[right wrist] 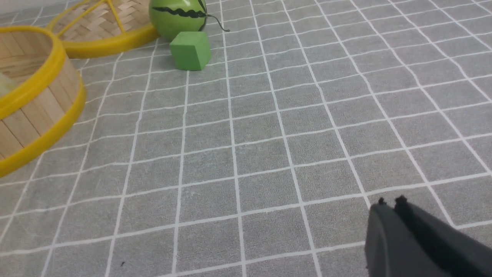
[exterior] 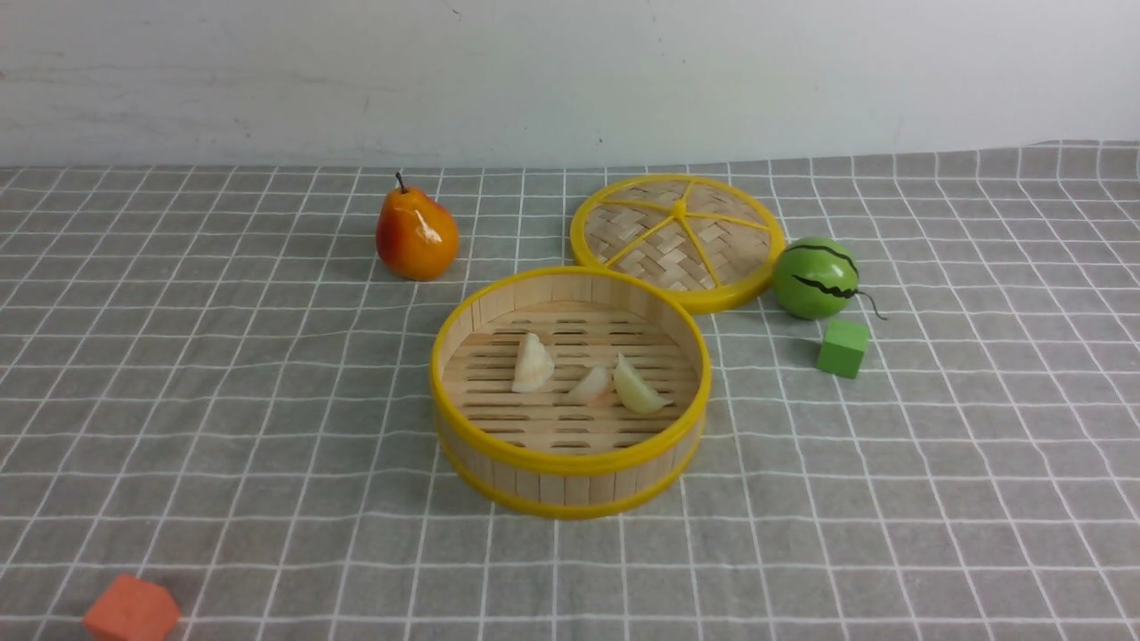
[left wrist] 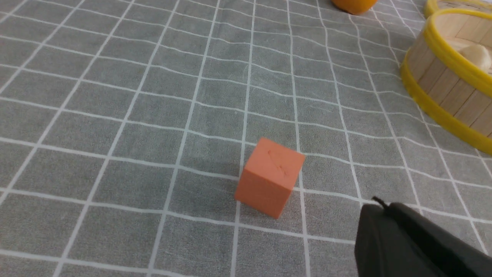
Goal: Put the dumplings into the steamer on the table with the grey tablecloth.
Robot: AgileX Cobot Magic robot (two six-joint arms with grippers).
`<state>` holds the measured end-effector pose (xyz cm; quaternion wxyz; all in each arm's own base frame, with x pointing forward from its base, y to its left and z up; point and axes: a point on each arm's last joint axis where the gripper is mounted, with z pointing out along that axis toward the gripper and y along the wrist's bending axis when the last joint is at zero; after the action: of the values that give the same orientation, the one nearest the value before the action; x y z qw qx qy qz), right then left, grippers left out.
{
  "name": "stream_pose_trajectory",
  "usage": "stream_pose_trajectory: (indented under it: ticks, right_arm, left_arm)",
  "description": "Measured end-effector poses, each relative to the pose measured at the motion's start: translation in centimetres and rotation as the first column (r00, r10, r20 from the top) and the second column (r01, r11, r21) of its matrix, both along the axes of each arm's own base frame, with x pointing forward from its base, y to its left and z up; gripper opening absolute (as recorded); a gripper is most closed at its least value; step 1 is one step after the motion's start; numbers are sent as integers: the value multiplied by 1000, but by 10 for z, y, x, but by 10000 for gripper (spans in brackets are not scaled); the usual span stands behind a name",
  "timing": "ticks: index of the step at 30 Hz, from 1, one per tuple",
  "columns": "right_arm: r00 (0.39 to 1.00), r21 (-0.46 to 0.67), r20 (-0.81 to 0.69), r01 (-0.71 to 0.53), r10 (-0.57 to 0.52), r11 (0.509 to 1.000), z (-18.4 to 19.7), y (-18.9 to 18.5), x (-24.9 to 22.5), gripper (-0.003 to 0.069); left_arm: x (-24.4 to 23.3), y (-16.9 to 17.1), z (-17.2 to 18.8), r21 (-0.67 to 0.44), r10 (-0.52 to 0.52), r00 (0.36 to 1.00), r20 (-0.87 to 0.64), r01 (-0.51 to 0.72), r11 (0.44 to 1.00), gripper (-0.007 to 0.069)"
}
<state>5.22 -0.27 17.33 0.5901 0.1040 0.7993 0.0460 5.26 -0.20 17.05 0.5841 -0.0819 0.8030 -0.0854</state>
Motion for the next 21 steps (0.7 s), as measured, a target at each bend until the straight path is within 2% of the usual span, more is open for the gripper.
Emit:
stream_pose_trajectory:
  ticks: [21]
  right_arm:
    - [1000,0,0,0,0,1000,0,0,0,47]
  left_arm:
    - [0,1,-1,-5,15,1000,-7,-15,1000,-14]
